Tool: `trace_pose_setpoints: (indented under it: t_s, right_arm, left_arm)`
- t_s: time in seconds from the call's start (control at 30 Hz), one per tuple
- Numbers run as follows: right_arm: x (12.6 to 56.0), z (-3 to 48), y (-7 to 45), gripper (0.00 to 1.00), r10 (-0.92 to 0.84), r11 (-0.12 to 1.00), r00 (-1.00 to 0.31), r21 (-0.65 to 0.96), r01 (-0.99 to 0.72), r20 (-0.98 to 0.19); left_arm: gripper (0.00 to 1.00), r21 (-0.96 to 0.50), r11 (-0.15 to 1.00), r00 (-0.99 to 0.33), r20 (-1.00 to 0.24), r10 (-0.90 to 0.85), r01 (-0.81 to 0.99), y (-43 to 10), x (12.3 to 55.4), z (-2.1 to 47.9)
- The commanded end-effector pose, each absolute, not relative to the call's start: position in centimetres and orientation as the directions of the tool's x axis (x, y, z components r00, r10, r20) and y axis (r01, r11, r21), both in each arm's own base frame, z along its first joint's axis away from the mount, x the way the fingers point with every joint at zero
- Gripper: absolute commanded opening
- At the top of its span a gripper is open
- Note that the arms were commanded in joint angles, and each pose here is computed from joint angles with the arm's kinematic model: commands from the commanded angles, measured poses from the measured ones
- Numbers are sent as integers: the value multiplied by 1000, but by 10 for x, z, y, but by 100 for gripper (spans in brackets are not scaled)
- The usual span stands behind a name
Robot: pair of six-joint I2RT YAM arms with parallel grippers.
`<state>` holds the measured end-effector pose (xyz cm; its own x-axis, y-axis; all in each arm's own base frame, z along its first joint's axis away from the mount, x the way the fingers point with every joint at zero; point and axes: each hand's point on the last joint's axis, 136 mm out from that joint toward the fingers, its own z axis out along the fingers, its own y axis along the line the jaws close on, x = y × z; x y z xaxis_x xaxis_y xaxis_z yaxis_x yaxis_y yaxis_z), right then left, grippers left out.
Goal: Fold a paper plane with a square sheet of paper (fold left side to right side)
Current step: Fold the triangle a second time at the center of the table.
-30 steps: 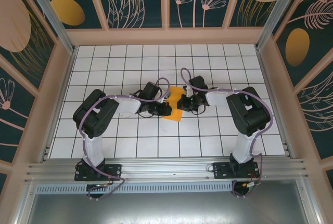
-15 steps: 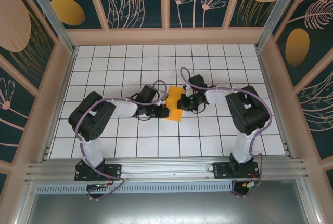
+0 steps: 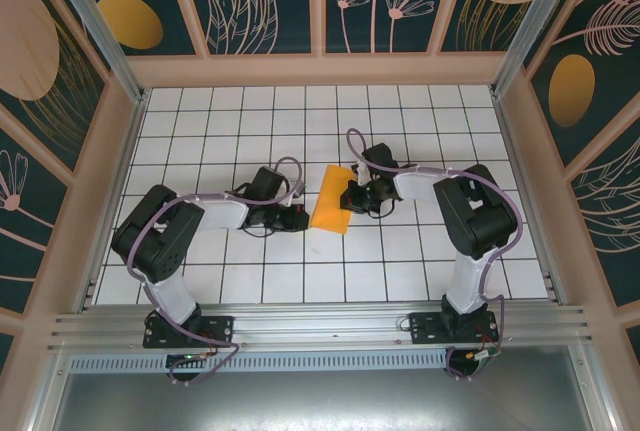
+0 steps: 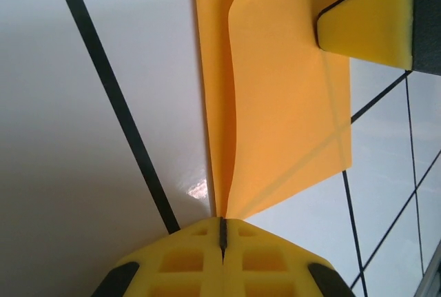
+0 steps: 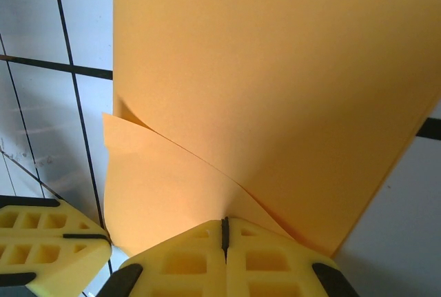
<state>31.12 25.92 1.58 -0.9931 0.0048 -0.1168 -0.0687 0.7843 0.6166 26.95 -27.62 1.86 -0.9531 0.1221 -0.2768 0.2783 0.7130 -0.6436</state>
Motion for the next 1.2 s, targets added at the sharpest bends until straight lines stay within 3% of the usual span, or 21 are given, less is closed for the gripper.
trace_pose_setpoints:
  t_s: [0.0,0.2,0.43,0.83,1.17]
  right_arm:
    - [302,-9,238,0,15,848,-998,529,-22,-66]
    - [302,-9,240,0,9,848,-998,529,-26,-65]
    - [302,-6,241,0,7,844,-997,535,-34,-75]
    - [313,45,256,0,-9,823,-977,553,-127,-212]
    - [292,39,309,0,-92,766,-983,620,-170,-156]
  left_arm:
    - [0,-690,653,-942,-315,119,313,-284,270,50]
    - [0,-683,635,-924,-356,142,361,-292,282,58]
    - [1,-662,671,-938,-307,163,333,-296,292,25]
    - [2,-537,789,-951,-238,198,298,-275,278,-14]
    - [2,-504,813,-953,-228,199,290,-270,273,-21]
